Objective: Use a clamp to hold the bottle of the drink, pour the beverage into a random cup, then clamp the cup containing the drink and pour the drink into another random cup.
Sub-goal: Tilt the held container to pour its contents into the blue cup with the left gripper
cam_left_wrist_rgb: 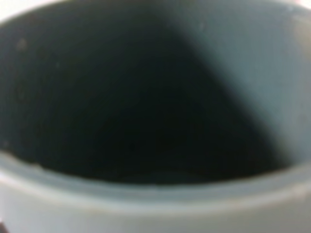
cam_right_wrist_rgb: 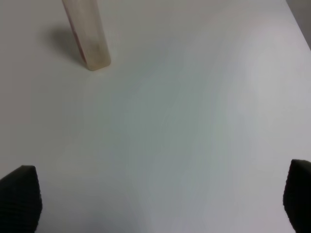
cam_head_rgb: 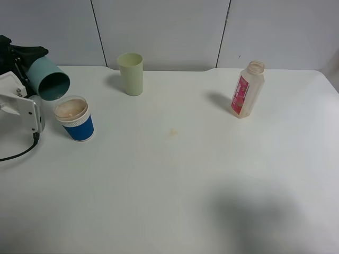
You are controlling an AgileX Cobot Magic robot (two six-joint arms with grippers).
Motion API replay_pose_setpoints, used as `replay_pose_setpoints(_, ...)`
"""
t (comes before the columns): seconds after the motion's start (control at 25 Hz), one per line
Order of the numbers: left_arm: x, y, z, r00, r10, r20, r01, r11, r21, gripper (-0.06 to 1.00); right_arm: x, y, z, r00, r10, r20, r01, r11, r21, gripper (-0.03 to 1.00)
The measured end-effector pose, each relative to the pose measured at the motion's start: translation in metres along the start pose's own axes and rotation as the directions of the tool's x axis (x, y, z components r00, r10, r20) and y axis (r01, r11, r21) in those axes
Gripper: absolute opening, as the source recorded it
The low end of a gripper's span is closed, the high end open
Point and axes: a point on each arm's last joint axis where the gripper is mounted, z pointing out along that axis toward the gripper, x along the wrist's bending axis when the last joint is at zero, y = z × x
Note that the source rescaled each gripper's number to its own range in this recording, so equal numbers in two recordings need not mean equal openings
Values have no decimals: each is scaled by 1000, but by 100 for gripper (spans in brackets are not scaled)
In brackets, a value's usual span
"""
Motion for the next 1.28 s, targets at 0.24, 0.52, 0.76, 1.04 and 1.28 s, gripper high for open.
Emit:
replay_pose_setpoints(0.24, 0, 0, 0, 1000, 6, 0, -6, 1000, 0, 1, 0, 0, 0, 1000, 0, 0, 0, 1000, 0, 100)
replay_pose_setpoints(0.52, 0, 0, 0, 1000, 3, 0, -3, 1000, 0, 1, 0, 0, 0, 1000, 0, 0, 0, 1000, 0, 100)
replay_pose_setpoints(0.76, 0, 0, 0, 992, -125, 0, 125, 992, 0, 1, 0, 0, 0, 1000, 0, 0, 0, 1000, 0, 100)
replay_pose_setpoints(1.04, 0, 0, 0, 918, -396, -1, 396, 918, 0, 1, 0, 0, 0, 1000, 0, 0, 0, 1000, 0, 100)
replay_pose_setpoints(1.28, 0, 0, 0, 766, -643, -1, 643, 766, -1, 1, 0, 0, 0, 1000, 0, 0, 0, 1000, 0, 100)
